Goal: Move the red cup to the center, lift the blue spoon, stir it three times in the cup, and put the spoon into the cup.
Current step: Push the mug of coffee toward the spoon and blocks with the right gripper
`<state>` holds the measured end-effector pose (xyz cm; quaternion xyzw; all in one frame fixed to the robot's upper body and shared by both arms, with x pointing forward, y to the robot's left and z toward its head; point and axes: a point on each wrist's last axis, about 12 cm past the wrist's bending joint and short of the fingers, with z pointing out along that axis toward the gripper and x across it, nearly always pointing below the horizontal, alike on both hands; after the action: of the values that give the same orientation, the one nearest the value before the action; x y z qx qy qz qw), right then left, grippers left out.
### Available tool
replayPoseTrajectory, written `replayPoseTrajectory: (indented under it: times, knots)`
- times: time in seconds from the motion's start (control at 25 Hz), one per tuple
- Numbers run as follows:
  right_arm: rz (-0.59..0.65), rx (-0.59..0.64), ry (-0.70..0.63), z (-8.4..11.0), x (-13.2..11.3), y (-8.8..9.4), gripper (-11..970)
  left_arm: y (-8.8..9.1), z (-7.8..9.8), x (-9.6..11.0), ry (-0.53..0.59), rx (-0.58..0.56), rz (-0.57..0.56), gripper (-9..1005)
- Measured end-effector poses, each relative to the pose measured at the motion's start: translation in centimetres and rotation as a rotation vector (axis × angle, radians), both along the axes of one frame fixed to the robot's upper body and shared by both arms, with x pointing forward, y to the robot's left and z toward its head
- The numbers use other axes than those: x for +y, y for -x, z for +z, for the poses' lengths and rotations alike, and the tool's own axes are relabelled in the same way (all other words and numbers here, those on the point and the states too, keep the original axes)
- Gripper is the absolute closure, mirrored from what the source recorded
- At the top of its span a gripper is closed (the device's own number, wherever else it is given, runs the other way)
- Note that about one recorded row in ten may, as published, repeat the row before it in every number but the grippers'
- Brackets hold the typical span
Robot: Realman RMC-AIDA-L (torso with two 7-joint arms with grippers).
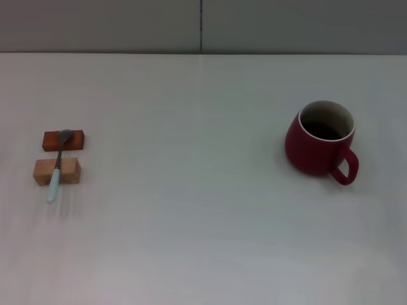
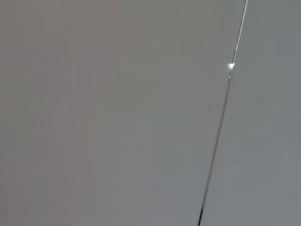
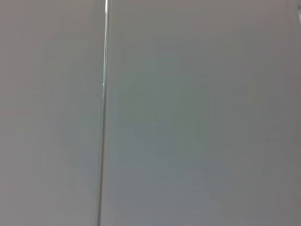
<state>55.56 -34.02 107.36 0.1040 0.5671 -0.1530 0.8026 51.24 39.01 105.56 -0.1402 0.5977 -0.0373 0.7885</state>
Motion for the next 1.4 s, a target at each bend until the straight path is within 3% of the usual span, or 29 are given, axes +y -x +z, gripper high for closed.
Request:
replayPoseTrajectory:
  times: [0.44, 0.72, 0.96, 1.16, 1.4]
  knots:
    - [-0.002, -0.005, 0.007, -0.3, 0.0, 0.8, 337, 1.2, -0.4, 0.5, 0.022, 0.008, -0.009, 168]
    - [0.057, 0.041, -0.025, -2.3, 1.0, 3.5, 337, 0.3, 0.3, 1.1, -0.007, 0.004, -0.001, 169]
    - [0.075, 0.096, -0.035, -3.9, 1.2, 6.1, 418, -1.0, 0.9, 0.9, -0.019, 0.005, -0.011, 169]
    - [0.077, 0.135, -0.032, -4.8, 1.0, 7.5, 646, -1.2, 1.2, 1.0, -0.026, 0.002, -0.012, 169]
    - [0.116, 0.199, 0.007, -5.7, 0.9, 8.1, 847, -1.0, 1.1, 1.1, -0.025, 0.003, -0.004, 168]
